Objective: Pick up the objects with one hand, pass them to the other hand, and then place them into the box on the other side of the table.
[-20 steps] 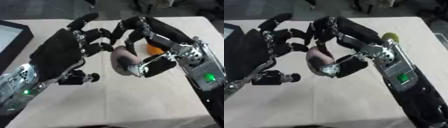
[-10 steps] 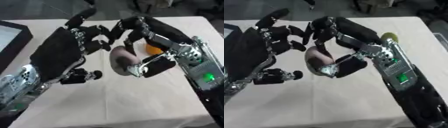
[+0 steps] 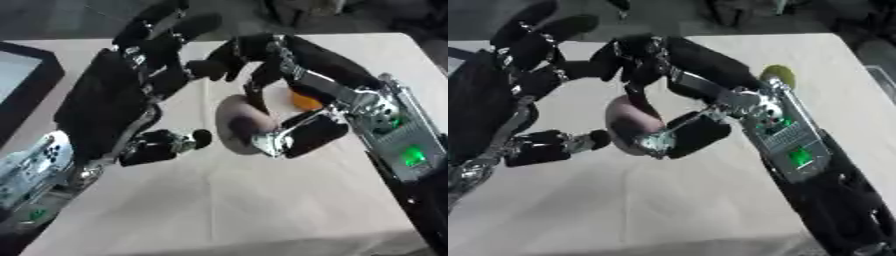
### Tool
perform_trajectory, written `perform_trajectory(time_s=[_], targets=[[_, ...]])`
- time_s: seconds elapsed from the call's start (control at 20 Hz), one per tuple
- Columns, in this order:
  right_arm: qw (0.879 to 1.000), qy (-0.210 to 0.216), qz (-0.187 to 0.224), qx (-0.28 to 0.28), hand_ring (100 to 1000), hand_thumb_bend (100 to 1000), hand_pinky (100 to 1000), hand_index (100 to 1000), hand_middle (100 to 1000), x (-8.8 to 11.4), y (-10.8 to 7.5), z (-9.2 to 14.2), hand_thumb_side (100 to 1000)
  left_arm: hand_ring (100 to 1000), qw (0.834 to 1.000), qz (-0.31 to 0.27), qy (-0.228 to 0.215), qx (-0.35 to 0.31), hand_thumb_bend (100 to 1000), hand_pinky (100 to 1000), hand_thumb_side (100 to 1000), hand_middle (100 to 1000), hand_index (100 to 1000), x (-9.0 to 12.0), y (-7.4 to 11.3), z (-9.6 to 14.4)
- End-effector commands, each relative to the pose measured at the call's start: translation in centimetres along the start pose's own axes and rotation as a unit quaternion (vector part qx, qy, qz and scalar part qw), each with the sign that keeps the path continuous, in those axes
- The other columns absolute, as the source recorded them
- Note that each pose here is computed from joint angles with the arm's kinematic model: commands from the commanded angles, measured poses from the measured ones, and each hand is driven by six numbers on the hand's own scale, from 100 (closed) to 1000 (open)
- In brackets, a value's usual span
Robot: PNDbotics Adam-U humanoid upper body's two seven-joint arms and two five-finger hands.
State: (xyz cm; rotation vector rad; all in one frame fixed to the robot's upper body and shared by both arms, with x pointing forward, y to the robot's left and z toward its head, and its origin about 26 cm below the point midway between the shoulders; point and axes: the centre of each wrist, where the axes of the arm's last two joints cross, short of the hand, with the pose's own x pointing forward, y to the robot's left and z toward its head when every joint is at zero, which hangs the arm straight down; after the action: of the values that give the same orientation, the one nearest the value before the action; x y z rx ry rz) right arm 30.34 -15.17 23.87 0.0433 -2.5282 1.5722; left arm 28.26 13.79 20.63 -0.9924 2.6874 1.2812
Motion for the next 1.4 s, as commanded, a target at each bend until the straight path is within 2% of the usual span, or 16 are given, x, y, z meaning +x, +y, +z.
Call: perform_trajectory(time_s=[0.05,0.3,0.65,1.0,1.4], targets=[[1.0,-0.012,0.008,-0.003,734,100,639,435,770,0.3,-0.7,-0.4,276,375,1.0,-0.01,-0.004,0.004,882,971,100,875,779,-0.3,0.4,-0.1],[1.0,-0.014,0.007,-0.002,734,100,639,434,770,0.4,-0.7,-0.4,276,337,0.999,-0.017,-0.028,-0.015,913,979,100,864,756,0.0,0.3,-0.3],[1.0,-0.015,0.005,-0.003,732,100,637,432,770,0.4,-0.7,-0.5,278,252,0.996,-0.039,-0.057,-0.063,847,988,100,846,716,0.3,0.2,-0.4],[1.0,-0.014,0.006,-0.004,726,100,635,428,765,0.4,-0.7,-0.5,278,256,0.995,-0.042,-0.054,-0.07,830,984,100,844,704,0.5,0.2,-1.0],[1.0,-0.011,0.005,-0.006,723,100,632,419,757,0.4,-0.7,-0.4,279,298,0.998,-0.025,-0.041,-0.044,810,976,100,853,710,0.6,0.4,-1.7]])
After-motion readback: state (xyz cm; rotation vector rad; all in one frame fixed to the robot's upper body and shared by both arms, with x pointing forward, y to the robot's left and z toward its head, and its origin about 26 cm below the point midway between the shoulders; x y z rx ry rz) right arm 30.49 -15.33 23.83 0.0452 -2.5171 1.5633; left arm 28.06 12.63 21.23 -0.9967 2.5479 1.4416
